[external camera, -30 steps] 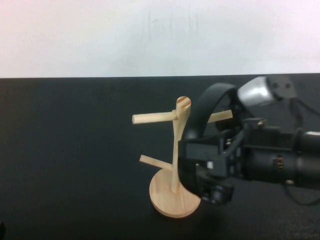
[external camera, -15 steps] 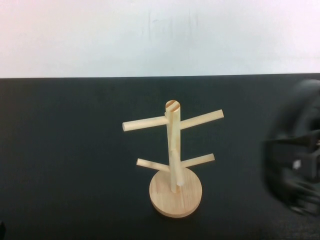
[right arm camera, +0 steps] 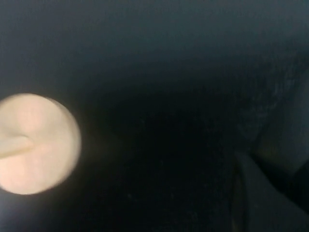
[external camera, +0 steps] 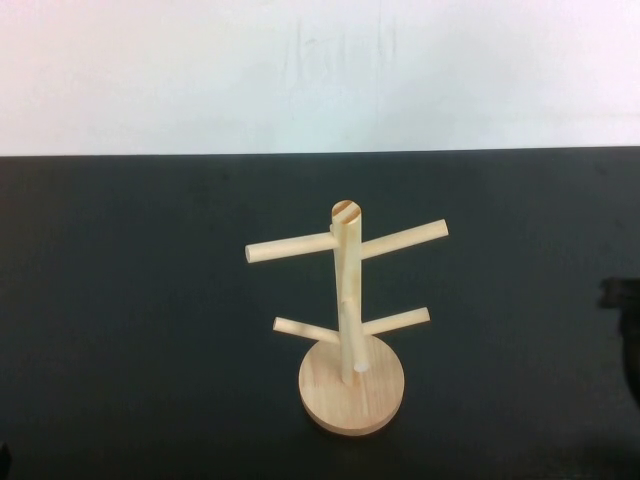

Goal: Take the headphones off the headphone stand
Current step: Place the headphones on the table

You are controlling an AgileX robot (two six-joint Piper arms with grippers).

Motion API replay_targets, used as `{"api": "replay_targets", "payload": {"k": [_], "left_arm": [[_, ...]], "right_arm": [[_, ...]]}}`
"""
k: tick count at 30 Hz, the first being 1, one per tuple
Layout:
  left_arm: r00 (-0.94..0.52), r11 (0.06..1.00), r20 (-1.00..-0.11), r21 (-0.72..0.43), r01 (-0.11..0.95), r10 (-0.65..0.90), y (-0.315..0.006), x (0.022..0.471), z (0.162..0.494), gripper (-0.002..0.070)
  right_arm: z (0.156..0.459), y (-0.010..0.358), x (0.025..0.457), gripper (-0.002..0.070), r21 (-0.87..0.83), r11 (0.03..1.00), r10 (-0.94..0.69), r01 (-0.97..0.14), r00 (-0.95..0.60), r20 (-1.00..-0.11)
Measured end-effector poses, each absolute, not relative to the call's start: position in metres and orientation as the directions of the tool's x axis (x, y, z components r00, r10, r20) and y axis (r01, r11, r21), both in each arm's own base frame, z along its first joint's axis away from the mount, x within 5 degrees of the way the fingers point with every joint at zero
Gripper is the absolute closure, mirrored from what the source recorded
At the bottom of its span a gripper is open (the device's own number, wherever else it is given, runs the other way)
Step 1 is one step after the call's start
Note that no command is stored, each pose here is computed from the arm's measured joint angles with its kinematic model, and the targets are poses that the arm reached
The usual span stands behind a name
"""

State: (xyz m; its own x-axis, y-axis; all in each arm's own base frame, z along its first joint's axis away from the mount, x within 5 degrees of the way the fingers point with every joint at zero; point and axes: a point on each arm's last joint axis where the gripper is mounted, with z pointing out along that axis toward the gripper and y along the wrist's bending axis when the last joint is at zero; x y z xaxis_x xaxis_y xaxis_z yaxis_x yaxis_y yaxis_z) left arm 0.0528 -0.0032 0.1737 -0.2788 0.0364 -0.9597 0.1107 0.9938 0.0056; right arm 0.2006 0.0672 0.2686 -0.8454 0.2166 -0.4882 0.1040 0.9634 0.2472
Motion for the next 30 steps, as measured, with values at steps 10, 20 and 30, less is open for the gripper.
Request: {"api": "replay_targets", "payload": {"k": [10,20,30], "left_arm": [[-0.279,0.994,-0.96,0.006,0.111,0.036,-0.003,0.053,0.174,0.0673],[-0.279,0.994,-0.96,0.006,0.111,0.036,-0.003,0.053,0.174,0.0673],[-0.279,0.994,-0.96,0.006,0.111,0.036,-0.003,0.053,0.174,0.0673]], "right_arm": [[0.183,0.09,0.248,0.0614,0.196,0.97,0.195,0.146,-0.945,-0.262],[0.176,0.094,0.262,0.0444,0.214,0.974,0.144,0.069,-0.922,-0.36],[0.265,0.072,0.23,0.0279,0.009,0.978,-0.149,-0.21,-0.724,-0.674]]}}
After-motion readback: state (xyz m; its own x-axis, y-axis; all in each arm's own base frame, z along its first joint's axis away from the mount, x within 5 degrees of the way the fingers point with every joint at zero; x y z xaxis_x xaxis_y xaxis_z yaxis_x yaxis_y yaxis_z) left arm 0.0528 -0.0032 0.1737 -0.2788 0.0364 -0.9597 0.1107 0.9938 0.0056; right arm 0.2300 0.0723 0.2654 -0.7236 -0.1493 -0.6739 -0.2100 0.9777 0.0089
